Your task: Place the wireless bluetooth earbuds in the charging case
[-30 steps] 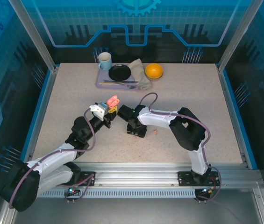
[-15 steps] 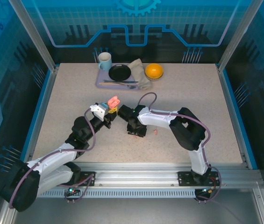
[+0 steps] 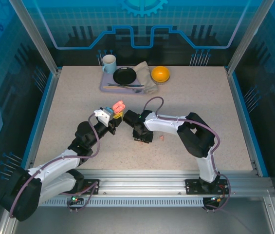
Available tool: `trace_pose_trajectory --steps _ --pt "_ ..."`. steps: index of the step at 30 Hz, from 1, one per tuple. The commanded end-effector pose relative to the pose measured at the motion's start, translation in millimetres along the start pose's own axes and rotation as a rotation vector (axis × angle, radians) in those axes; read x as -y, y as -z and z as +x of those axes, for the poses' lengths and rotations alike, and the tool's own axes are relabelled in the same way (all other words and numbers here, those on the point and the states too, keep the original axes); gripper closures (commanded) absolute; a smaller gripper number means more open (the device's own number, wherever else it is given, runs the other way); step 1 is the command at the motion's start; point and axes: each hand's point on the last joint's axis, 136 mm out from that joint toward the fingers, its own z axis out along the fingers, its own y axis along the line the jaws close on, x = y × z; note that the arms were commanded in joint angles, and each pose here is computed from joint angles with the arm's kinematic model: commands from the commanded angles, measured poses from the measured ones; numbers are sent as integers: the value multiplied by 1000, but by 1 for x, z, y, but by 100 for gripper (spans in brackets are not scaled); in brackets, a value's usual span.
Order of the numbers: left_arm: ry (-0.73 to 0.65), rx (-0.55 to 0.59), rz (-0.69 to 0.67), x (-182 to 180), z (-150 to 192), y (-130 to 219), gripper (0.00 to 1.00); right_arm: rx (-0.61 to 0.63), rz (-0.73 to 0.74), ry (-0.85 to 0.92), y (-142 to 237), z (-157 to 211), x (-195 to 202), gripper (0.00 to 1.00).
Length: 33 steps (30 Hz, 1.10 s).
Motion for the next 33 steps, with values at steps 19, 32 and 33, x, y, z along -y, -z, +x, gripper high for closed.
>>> trace_pose_trajectory --steps 19,32,33 --pt "-16 46 -3 0 -23 -2 100 106 27 -16 13 -13 34 72" --pt "-10 49 -12 -2 -28 -2 100 233 -69 -57 68 -38 49 73" --pt "-7 48 -6 -1 -27 -2 100 251 -83 -61 76 -42 50 73"
